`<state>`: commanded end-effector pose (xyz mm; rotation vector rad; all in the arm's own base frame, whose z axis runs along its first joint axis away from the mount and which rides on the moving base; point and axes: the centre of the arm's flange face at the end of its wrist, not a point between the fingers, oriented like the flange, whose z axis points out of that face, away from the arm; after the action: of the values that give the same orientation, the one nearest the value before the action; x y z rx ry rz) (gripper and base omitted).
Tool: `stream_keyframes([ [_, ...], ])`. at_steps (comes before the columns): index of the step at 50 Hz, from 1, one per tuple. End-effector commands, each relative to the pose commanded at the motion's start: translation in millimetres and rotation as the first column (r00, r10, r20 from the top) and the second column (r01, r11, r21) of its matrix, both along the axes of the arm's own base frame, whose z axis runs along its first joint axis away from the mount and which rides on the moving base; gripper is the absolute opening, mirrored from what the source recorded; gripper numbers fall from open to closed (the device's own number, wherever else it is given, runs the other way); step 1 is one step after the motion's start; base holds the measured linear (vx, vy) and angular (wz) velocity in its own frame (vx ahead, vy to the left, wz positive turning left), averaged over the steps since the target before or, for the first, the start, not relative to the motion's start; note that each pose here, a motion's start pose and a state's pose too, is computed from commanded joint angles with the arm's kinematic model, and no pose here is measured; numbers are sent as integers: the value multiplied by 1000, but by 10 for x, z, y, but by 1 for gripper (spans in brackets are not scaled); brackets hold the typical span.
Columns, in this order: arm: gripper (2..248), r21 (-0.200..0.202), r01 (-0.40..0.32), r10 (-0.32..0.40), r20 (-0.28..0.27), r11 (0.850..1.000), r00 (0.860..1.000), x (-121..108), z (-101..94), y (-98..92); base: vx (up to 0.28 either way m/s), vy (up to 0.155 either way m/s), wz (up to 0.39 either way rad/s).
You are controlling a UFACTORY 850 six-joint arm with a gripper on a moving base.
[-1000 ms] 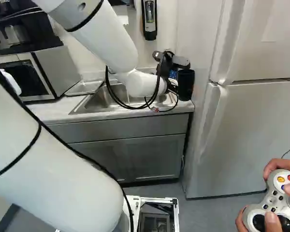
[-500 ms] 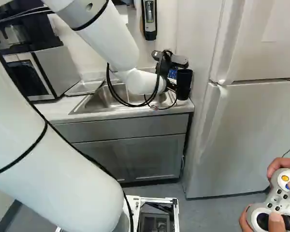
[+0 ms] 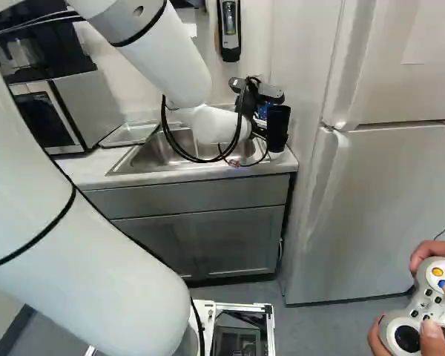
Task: Rinse the cup and place it in the tray
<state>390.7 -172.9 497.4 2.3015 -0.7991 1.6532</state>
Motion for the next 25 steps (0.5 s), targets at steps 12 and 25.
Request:
stream_keyframes([
  [12,247,0,0,0,0,1000,1000,0,0,0,0,0,0],
  [25,247,-21,-16,16,5,1000,1000,8,12,5,0,0,0],
])
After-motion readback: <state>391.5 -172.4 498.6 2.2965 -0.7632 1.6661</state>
